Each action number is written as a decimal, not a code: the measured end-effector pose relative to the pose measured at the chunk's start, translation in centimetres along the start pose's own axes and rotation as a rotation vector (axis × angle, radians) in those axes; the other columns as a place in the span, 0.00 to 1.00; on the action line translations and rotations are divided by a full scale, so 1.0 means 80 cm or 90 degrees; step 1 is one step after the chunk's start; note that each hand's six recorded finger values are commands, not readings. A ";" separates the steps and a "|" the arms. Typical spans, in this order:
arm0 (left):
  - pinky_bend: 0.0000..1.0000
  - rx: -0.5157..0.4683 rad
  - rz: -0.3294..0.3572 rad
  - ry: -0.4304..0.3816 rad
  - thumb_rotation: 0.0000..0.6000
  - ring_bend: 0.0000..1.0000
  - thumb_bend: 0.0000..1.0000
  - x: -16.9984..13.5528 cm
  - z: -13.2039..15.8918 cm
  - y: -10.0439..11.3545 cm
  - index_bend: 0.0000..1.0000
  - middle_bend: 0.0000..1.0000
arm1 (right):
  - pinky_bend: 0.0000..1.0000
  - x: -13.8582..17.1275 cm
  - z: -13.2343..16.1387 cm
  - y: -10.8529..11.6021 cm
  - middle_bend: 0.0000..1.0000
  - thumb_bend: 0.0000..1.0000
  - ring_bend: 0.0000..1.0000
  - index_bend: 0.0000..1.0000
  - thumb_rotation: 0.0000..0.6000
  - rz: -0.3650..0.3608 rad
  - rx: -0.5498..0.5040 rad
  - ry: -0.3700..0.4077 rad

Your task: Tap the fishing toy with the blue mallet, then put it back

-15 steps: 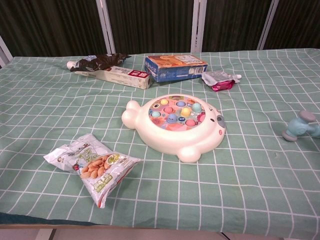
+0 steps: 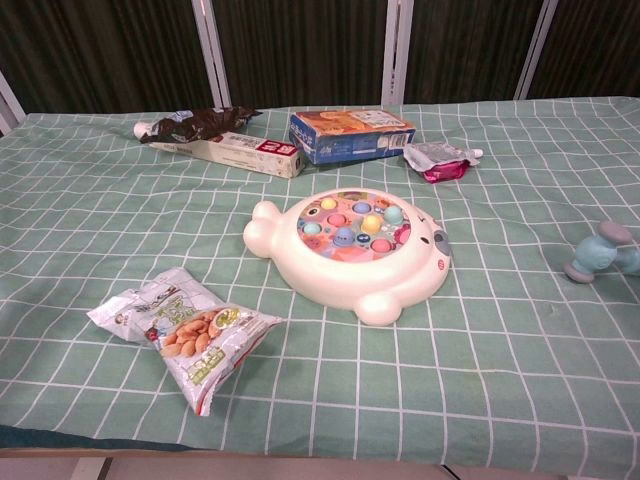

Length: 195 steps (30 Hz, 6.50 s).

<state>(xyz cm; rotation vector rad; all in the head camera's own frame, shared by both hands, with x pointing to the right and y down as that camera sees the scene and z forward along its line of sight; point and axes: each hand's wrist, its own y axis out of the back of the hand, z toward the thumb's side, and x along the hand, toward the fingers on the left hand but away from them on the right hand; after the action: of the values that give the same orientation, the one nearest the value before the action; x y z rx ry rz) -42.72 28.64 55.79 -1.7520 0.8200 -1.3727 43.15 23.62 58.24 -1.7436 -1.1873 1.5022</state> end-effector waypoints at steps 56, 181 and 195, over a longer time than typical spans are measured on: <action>0.11 -0.001 -0.002 0.003 1.00 0.00 0.39 -0.006 -0.002 0.001 0.00 0.00 | 0.00 -0.149 0.035 -0.115 0.07 0.50 0.00 0.62 1.00 0.160 0.064 -0.056; 0.11 -0.003 -0.002 -0.003 1.00 0.00 0.39 -0.004 -0.001 0.000 0.00 0.00 | 0.76 -0.151 0.117 -0.037 0.78 0.76 0.77 1.00 1.00 0.122 0.010 0.035; 0.11 -0.013 0.003 -0.002 1.00 0.00 0.39 -0.007 -0.005 0.006 0.00 0.00 | 0.75 -0.169 0.251 -0.024 0.78 0.77 0.77 1.00 1.00 0.163 0.118 0.109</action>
<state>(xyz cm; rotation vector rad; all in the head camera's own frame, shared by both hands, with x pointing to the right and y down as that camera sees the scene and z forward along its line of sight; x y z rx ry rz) -43.25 28.78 55.18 -1.7664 0.8376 -1.3625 23.48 9.88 61.79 -1.9055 -0.7367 1.5167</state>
